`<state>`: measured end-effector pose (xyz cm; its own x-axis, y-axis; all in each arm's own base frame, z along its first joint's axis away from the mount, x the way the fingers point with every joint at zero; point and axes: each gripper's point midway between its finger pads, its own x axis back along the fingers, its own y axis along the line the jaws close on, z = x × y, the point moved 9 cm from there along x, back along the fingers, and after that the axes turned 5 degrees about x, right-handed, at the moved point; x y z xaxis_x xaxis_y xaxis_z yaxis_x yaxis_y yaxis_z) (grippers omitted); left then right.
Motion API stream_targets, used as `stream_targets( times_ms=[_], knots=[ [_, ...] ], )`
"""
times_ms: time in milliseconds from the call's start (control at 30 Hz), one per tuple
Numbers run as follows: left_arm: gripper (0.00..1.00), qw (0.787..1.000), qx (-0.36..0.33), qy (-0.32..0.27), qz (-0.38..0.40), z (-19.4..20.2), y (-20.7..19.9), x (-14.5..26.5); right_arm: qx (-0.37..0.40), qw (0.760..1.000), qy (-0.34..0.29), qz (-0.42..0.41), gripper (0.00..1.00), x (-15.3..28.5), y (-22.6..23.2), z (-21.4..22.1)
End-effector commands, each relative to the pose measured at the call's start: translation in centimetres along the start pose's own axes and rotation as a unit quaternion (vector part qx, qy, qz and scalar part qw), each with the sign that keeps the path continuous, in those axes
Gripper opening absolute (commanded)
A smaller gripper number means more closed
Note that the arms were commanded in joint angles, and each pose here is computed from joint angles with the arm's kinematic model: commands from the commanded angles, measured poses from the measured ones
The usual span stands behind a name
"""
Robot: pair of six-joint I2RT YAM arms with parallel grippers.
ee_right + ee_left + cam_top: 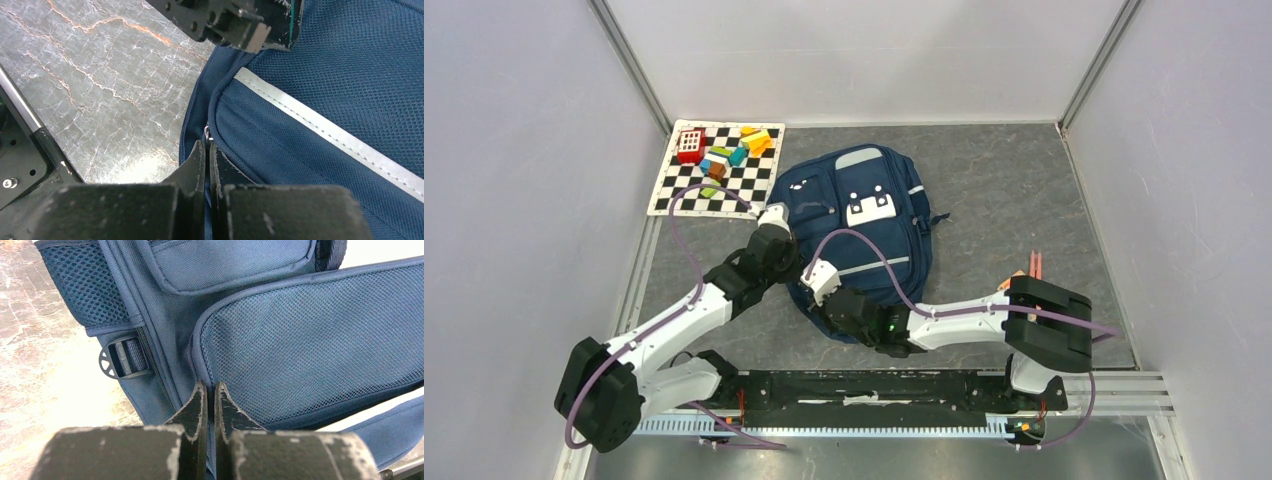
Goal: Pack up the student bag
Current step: Unzip the student bag at the center of the board.
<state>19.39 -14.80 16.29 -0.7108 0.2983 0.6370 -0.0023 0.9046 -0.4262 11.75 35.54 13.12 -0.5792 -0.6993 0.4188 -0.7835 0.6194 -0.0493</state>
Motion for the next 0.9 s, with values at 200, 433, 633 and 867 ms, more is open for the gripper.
stream_targets(
  times_ms=[200, 433, 633, 867],
  knots=[
    [0.78, 0.998, -0.039, -0.026, 0.042, -1.4, -1.0, 2.9, 0.018, 0.999, -0.025, -0.015, 0.50, 2.2, -0.3, -3.2],
    [0.98, 0.989, -0.136, -0.037, 0.035, -4.3, -2.1, 4.2, 0.008, 1.000, -0.008, -0.012, 0.87, 6.3, -5.1, -2.2],
    [0.99, 0.967, -0.237, -0.001, 0.093, -4.1, -5.1, 3.7, -0.026, 0.998, -0.042, 0.024, 0.98, 10.6, -10.3, -3.3],
    [1.00, 0.901, -0.362, 0.008, 0.238, -1.1, -9.3, 5.0, -0.065, 0.978, 0.001, 0.196, 0.98, 14.3, -17.3, -1.3]
  ],
)
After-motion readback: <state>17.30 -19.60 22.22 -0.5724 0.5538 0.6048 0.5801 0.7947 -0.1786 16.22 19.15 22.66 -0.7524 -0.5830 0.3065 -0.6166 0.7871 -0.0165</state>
